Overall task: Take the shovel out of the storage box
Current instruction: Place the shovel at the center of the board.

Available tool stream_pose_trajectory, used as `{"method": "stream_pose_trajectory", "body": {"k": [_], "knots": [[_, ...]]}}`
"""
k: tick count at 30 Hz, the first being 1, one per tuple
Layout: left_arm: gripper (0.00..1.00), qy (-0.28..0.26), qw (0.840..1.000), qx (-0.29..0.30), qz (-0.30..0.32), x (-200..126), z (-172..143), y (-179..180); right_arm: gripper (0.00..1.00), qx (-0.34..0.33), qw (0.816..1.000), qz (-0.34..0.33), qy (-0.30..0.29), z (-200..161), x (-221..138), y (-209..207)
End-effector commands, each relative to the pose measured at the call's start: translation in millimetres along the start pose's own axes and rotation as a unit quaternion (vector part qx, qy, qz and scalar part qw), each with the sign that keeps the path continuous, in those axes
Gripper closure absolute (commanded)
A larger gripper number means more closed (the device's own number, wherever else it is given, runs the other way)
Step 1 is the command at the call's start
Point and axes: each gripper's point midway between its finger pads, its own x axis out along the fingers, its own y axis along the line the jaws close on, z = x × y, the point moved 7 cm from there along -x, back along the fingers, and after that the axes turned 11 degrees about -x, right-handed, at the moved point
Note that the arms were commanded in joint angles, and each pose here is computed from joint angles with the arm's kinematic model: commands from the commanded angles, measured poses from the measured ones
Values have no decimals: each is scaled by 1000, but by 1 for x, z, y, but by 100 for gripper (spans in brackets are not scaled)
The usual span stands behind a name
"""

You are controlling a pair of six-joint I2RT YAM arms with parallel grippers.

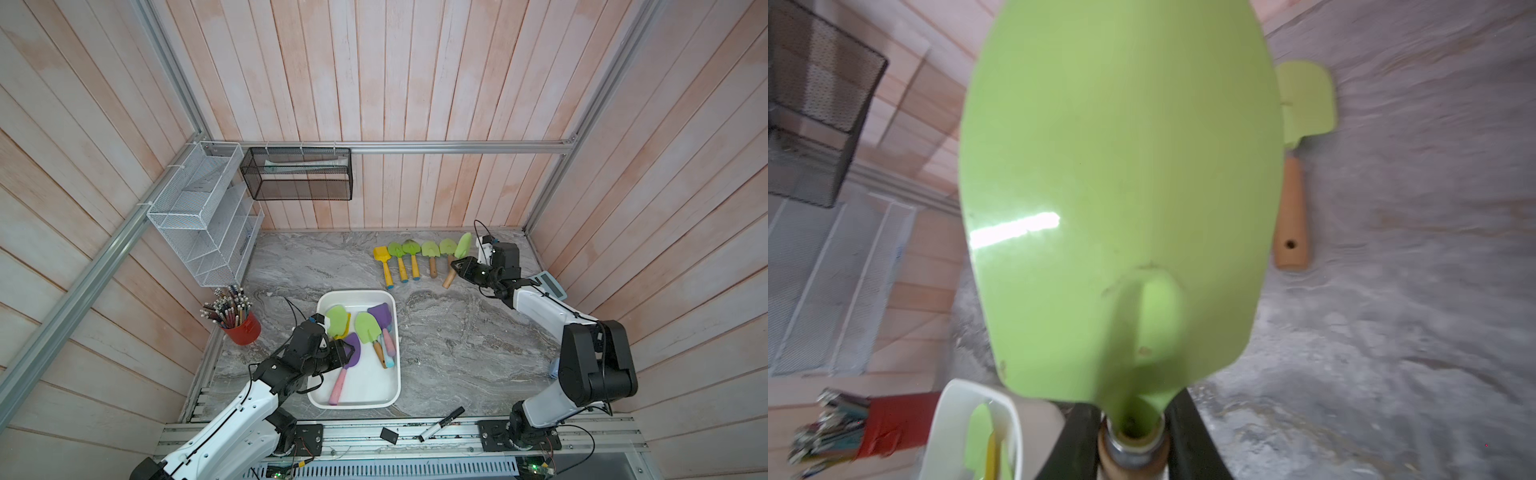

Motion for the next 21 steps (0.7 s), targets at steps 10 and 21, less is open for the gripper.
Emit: {"method": "stream_pose_trajectory", "body": {"k": [10,21], "knots": [[49,-13,999,25,38,4,-8,3,81,-68,969,-235,32,29,45,-69],[49,-16,999,20,36,-2,-14,10,81,-77,960,-259,75,39,96,-95]]}}
